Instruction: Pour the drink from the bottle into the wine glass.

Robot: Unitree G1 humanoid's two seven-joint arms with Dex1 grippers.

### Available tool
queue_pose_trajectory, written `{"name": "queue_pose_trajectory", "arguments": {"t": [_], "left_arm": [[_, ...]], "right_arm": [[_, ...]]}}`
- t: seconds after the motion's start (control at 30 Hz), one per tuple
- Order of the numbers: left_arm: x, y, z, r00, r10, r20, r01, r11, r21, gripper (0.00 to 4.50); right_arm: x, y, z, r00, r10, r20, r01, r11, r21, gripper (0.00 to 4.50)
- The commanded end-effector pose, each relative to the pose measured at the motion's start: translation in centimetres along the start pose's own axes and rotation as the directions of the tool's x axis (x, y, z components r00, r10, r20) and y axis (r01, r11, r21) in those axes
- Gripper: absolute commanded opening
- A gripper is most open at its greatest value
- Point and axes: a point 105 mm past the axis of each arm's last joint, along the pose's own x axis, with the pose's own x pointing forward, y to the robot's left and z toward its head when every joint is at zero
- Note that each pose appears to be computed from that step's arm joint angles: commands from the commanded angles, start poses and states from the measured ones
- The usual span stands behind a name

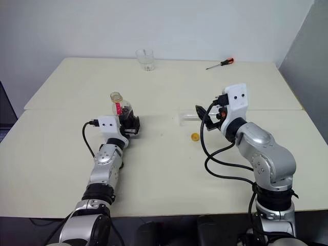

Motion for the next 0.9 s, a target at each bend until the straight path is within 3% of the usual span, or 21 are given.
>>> {"name": "queue_pose_trajectory", "arguments": {"t": [0.03,0.27,0.43,0.57,0.77,0.9], "left_arm": [[-0.6,0.1,0.7,1.0,0.008,0.023,-0.007,1.0,-0.012,4.49],[-4.6,-0.8,-0.5,0.997,-0.044,-0.069,0.044,0.999,0.0,4.49],[-10.3,-1.1,-2.4,0.986,-0.003,-0.164,0.001,1.0,-0.013,4.49],[-13.0,-5.3,-2.1,0.955,-0.246,-0.166,0.258,0.965,0.055,4.49],[-8.7,-6.5,2.7,0.9,-0.432,-0.051,0.434,0.885,0.17,4.49],[-6.4,-6.9,4.5,0.861,-0.489,-0.14,0.507,0.806,0.305,4.49]], "right_arm": [[0.0,0.6,1.2,0.998,0.032,0.047,-0.032,0.999,-0.007,4.5],[0.1,1.3,-0.1,0.998,0.056,-0.001,-0.056,0.995,0.087,4.5],[-0.2,2.2,-2.1,0.996,0.067,-0.058,-0.056,0.984,0.17,4.5],[-0.1,2.5,-3.7,0.992,0.043,-0.119,-0.009,0.963,0.269,4.5],[0.0,2.3,-6.1,0.969,0.026,-0.244,0.056,0.944,0.324,4.5],[1.4,1.7,-6.0,0.971,-0.003,-0.238,0.123,0.862,0.492,4.5]]}}
